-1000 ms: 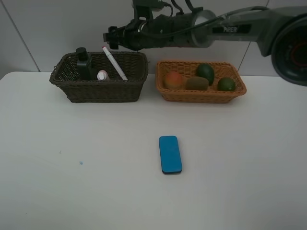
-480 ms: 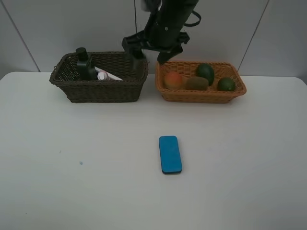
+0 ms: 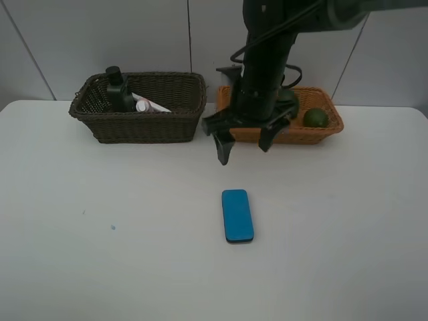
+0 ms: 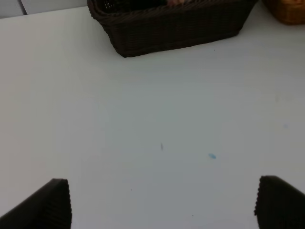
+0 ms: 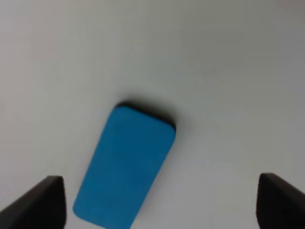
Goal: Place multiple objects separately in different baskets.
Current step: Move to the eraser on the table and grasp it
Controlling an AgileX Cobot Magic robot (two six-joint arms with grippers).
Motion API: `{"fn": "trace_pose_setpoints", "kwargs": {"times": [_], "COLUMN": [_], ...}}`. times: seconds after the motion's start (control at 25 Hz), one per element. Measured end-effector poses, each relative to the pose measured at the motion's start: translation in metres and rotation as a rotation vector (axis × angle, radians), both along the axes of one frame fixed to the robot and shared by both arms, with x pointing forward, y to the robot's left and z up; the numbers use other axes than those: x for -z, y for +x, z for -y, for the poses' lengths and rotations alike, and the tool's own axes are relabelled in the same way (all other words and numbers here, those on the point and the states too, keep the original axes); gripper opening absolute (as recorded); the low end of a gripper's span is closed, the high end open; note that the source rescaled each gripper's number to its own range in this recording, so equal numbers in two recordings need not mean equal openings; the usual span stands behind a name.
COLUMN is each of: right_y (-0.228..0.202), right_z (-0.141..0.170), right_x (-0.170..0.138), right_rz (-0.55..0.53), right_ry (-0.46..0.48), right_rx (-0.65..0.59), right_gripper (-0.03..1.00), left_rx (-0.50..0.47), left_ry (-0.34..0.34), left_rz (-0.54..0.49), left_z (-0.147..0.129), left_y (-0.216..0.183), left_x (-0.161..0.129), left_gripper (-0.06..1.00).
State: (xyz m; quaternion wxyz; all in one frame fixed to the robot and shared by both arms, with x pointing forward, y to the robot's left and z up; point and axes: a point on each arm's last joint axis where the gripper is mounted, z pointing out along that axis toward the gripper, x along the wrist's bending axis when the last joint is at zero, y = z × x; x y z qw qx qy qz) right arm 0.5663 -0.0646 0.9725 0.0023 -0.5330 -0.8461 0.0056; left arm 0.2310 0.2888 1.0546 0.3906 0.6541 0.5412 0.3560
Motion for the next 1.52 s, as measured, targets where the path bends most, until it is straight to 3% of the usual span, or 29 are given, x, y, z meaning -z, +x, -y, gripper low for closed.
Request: {"fn": "trace_pose_setpoints", "kwargs": {"times": [0.2,0.44,0.68,1.32,1.44,1.52], "right_y": [-0.018,-0.033,-0.031,-0.028,-0.027,-0.027], "right_z": [0.011,0.013,0.005,0.004,0.004,0.004], "right_x": [0.031,0.065,0.068,0.094,0.095,0.095], "right_rz": [-0.089,-0.096,-0.064,-0.025,-0.013,-0.010], "right_ry": [-0.049,0.039,0.129,0.112,0.103,0.099], "right_rx": [0.101,0.197,0.241,0.230,0.213,0.208], "right_gripper": [1.00,1.00,1.00,1.00,0.90,0.72], "left_rx": [0.000,0.000,0.000,0.000,0.000,0.000], "left_ry": [0.000,0.000,0.000,0.000,0.000,0.000], "left_rz": [0.000,0.000,0.000,0.000,0.000,0.000], "left_z": [0.000,0.000,0.000,0.000,0.000,0.000], "left_y": [0.000,0.000,0.000,0.000,0.000,0.000], "left_x": [0.000,0.000,0.000,0.000,0.000,0.000], "left_gripper": [0.94,0.94,0.94,0.94,0.94,0.94]}}
